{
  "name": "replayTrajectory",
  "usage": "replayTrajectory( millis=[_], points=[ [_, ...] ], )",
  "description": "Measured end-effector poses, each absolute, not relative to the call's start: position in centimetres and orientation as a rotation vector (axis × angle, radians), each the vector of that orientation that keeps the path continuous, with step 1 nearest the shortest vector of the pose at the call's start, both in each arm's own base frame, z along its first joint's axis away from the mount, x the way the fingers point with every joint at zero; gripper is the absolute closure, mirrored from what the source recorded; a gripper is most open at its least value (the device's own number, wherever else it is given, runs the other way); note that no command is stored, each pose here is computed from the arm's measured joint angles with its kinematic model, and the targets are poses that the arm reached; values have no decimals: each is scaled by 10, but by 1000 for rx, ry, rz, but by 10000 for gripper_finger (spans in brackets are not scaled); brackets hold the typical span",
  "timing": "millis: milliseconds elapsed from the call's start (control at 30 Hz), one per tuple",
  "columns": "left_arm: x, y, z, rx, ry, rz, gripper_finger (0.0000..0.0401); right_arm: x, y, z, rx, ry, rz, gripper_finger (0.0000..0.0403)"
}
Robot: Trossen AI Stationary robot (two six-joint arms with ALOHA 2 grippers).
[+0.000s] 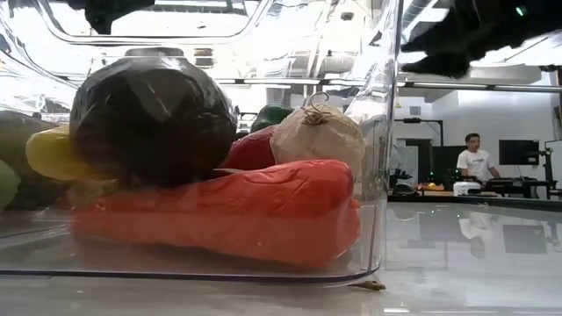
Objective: Sort produce into baskets
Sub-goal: Return to Home Position
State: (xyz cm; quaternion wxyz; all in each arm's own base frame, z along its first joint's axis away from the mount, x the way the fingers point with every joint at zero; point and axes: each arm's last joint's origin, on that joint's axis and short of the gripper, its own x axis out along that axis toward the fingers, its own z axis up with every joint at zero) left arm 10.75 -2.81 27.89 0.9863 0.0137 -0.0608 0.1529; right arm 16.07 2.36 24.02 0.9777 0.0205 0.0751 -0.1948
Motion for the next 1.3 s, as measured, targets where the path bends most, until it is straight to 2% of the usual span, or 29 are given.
replayTrajectory(
  millis=[167,433,767,1033,1300],
  points=[
    [95,-22,274,7,-167,334,159,136,17,219,87,37,-415,42],
    [78,-14,263,-36,-233,329,159,117,12,181,135,-141,-351,42],
    [62,-7,254,-71,-193,318,159,118,12,179,86,-117,-252,43],
    [62,-7,255,21,-178,325,159,118,15,172,109,-38,-186,42],
    [64,-9,244,3,-81,255,159,104,11,213,74,-135,-222,42]
  ],
)
